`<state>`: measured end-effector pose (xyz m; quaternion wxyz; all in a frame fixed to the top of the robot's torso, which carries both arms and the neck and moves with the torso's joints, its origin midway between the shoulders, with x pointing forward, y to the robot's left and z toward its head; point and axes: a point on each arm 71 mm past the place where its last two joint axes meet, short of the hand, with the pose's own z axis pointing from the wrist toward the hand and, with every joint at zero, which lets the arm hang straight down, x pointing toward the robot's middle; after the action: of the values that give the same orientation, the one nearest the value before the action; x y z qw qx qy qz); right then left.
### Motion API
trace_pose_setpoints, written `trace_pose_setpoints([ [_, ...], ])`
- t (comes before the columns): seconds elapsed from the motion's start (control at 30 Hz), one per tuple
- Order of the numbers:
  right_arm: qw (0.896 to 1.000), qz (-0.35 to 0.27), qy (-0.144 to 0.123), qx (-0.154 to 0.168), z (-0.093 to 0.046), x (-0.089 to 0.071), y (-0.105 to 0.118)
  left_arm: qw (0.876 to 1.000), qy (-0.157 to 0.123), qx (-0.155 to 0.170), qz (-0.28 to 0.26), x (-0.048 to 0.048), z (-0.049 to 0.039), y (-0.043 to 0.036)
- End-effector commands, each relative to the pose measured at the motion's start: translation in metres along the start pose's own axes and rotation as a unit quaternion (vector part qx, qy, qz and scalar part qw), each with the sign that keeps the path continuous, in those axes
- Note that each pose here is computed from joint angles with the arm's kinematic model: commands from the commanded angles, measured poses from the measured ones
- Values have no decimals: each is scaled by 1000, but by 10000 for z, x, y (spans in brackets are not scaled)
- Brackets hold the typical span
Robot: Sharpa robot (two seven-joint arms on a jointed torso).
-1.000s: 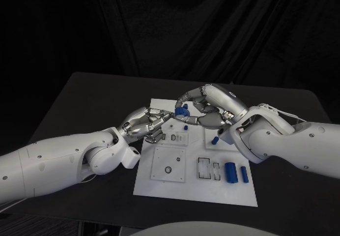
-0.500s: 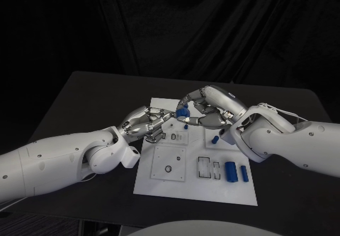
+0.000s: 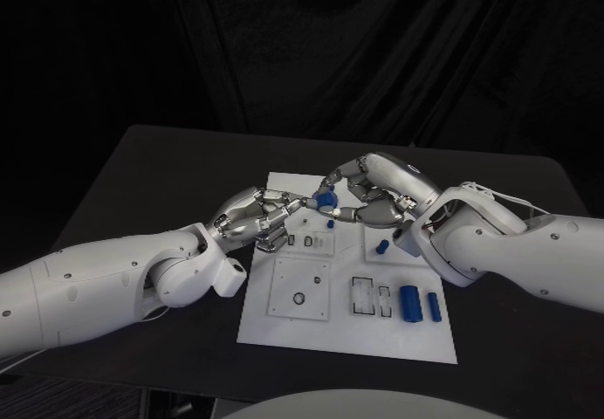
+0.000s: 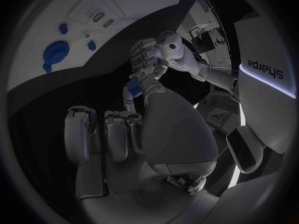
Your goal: Assemble the parts on the task board
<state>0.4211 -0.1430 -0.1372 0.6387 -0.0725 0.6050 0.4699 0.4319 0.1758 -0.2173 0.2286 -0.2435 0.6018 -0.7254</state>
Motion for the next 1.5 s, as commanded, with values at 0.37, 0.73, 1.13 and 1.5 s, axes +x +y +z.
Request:
trace_pose_setpoints([
  [0.37,1000,3,-6,-8,10,32,42,1000,6,1,-4,4,12,14],
  [0.73,1000,5,-6,-14,24,45,69,1000,8,-9,-7,10,16,40],
  [1.13,1000,5,12,-1,55,83,42,1000,15,2,-12,53,27,30],
  [1.5,1000,5,18,5,61,93,29,1000,20,7,-16,63,21,22],
])
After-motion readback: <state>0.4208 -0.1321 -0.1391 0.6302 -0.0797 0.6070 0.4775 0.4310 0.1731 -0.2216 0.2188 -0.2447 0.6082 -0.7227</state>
